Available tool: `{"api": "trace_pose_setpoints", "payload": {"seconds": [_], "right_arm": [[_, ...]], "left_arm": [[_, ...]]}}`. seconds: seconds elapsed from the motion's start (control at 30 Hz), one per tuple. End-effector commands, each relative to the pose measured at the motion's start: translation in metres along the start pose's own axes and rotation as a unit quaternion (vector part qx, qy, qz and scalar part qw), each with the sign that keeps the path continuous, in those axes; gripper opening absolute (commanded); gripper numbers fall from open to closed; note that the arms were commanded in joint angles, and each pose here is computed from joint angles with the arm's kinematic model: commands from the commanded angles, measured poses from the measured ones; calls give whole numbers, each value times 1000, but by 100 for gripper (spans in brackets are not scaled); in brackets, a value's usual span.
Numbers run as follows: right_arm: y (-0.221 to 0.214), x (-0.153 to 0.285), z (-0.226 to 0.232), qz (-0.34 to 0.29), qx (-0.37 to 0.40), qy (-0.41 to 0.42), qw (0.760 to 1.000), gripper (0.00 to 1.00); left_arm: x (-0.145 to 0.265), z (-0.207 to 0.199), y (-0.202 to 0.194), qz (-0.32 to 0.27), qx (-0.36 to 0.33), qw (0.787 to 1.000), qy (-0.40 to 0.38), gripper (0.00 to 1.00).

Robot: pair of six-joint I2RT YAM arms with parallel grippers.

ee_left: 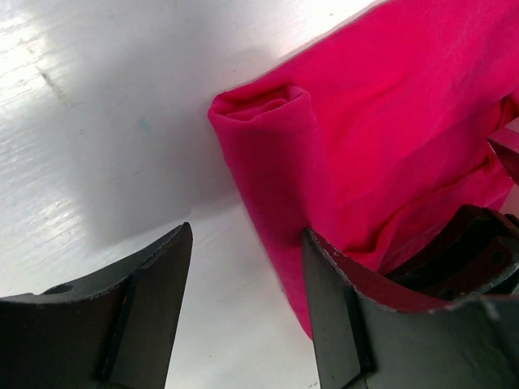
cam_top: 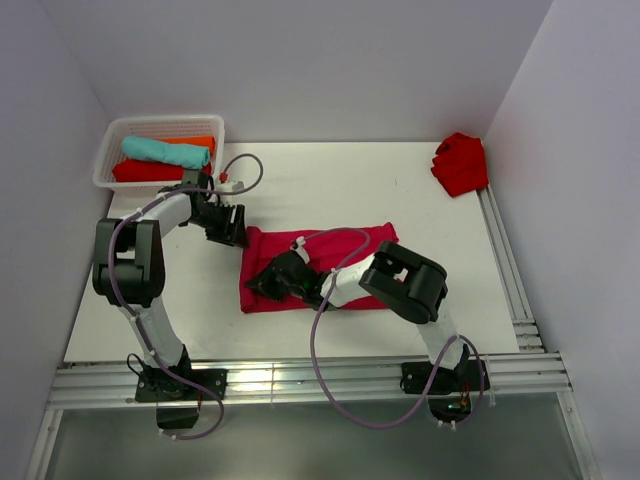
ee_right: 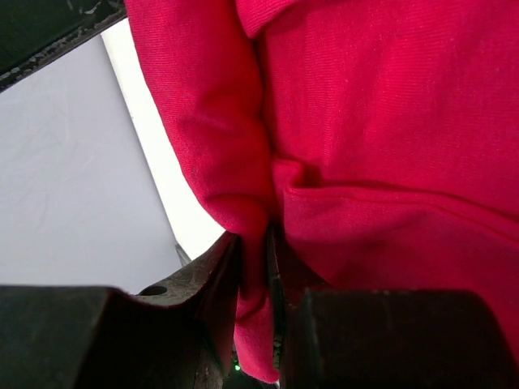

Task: Roll the t-shirts
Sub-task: Roll the tshirt

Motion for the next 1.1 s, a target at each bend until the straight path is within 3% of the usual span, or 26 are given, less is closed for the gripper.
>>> {"api": "trace_pose_setpoints", "payload": {"seconds": [0.0, 0.27, 0.4, 0.73, 1.07], "right_arm": [[1, 6, 3, -5, -11, 2, 1000, 24], [6, 10, 2, -28, 0, -20, 999, 38], [7, 18, 4, -48, 36, -75, 995, 42], [15, 40, 47, -127, 142, -173, 966, 44], [20, 22, 76, -130, 240, -244, 930, 44]], "left_arm": [[-3, -6, 6, -20, -24, 999, -15, 62], [-23, -8, 9, -15, -13, 1000, 8, 59], [-28, -10, 11, -21, -10, 999, 32, 58], [-31, -18, 15, -28, -28, 996, 79, 57], [-34, -24, 18, -24, -36, 995, 88, 57]]}}
Point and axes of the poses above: each gripper's point midway between its finger pads, its own x axis back along the fingers, its own z axis along the line the jaws close on, y = z × x, the point moved 9 cm from there along x, back along the fingers, and after that the axes turned 11 degrees about x, right-handed, at the moved point
